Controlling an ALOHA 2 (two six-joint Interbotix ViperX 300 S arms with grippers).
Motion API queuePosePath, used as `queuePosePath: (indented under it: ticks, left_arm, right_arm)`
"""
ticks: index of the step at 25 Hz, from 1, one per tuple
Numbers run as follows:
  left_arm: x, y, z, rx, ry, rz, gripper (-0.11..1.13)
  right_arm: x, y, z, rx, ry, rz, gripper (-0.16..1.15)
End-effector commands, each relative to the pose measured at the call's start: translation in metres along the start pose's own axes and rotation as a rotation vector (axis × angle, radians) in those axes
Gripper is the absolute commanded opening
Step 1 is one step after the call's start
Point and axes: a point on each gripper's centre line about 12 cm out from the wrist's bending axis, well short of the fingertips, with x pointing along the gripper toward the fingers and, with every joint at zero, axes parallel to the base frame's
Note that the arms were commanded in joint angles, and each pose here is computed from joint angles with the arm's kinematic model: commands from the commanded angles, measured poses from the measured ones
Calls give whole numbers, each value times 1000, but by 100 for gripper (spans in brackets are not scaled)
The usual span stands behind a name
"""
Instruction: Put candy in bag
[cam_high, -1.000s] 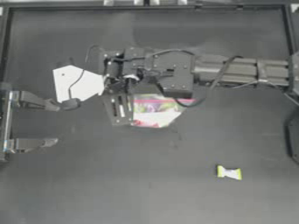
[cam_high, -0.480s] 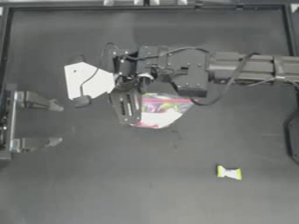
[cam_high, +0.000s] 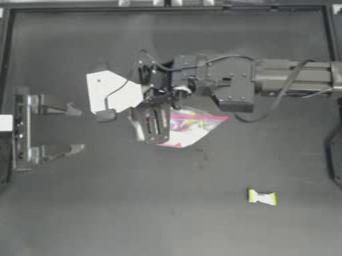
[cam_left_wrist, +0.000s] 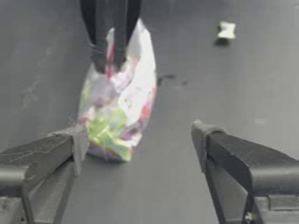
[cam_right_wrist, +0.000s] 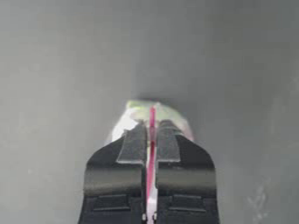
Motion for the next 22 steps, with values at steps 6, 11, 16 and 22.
queuePosePath:
  ticks: [6,11,16,22]
  left_arm:
    - [25,5,10,-7,0,20,100]
    - [39,6,11,-23,22,29,100]
    - [54,10,9,-24,34,42,100]
    - [69,14,7,-22,34,58,100]
  right_arm:
    - [-35,-1,6,4,-89,-24,9]
    - [-37,-1,7,5,-92,-24,9]
    - [-35,-1,6,7,-89,-22,9]
    - [-35,-1,5,7,-86,-22,9]
